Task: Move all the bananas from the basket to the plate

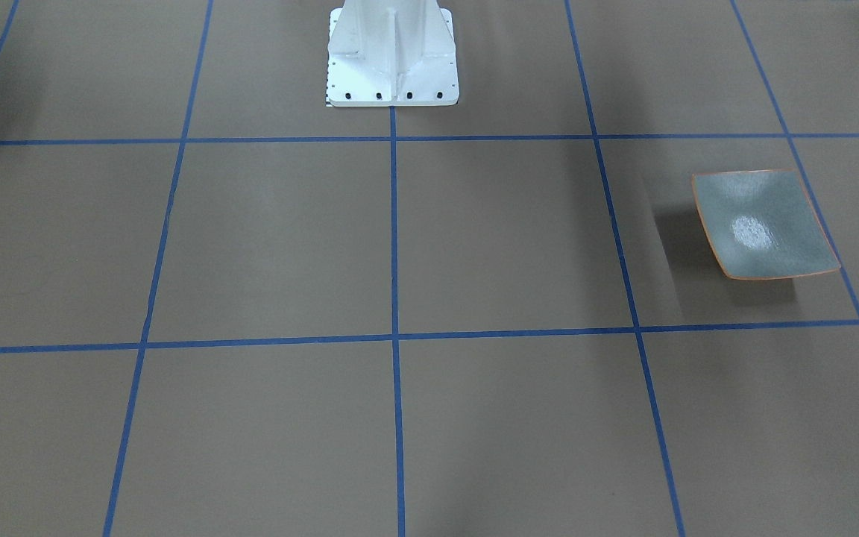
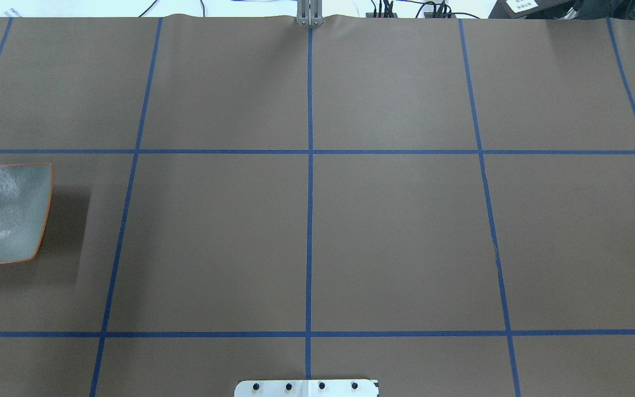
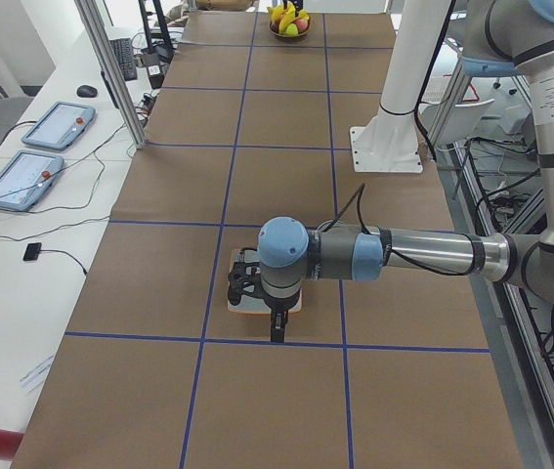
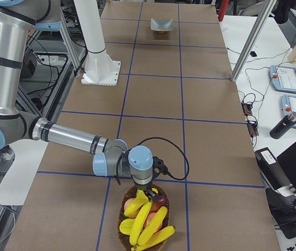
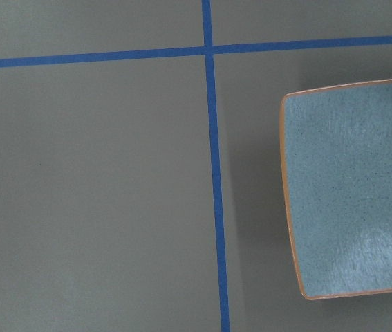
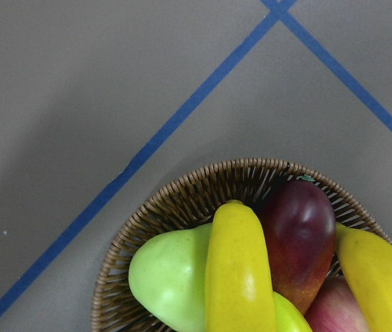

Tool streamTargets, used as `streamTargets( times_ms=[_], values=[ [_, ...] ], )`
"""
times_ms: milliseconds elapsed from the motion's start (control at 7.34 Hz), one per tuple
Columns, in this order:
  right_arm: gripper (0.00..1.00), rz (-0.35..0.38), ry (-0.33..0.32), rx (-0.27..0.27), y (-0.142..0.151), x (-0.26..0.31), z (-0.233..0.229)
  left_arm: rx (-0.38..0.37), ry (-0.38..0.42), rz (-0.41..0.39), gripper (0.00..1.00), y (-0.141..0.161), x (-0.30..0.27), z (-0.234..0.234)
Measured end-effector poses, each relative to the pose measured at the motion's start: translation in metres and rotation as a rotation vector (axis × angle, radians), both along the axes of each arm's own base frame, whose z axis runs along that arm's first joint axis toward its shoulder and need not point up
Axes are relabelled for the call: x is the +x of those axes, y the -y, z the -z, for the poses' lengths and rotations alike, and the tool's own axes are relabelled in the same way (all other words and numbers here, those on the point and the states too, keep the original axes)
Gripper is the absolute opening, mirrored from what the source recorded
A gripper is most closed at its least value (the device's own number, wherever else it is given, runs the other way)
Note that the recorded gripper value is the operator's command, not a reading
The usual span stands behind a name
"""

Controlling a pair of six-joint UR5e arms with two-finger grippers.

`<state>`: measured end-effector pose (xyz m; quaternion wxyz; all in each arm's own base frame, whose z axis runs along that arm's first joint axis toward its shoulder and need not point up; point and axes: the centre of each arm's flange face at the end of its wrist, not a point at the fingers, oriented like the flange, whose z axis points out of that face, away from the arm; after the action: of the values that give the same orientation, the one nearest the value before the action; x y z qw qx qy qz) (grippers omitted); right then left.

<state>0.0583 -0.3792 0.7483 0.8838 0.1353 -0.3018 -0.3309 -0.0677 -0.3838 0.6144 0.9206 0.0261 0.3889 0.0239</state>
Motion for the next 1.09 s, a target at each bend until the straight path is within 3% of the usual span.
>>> streamTargets(
  times_ms=[408,1089],
  values=[
    [0.01,-0.004,0.006,-0.014,-0.002,0.000,-0.007,-0.003,0.000,0.000,1.00,-0.001,0.000,-0.001],
    [0.00,-0.001,0.014,0.019,0.012,-0.001,0.006,-0.010,0.000,0.000,1.00,-0.002,0.000,-0.004]
  ],
)
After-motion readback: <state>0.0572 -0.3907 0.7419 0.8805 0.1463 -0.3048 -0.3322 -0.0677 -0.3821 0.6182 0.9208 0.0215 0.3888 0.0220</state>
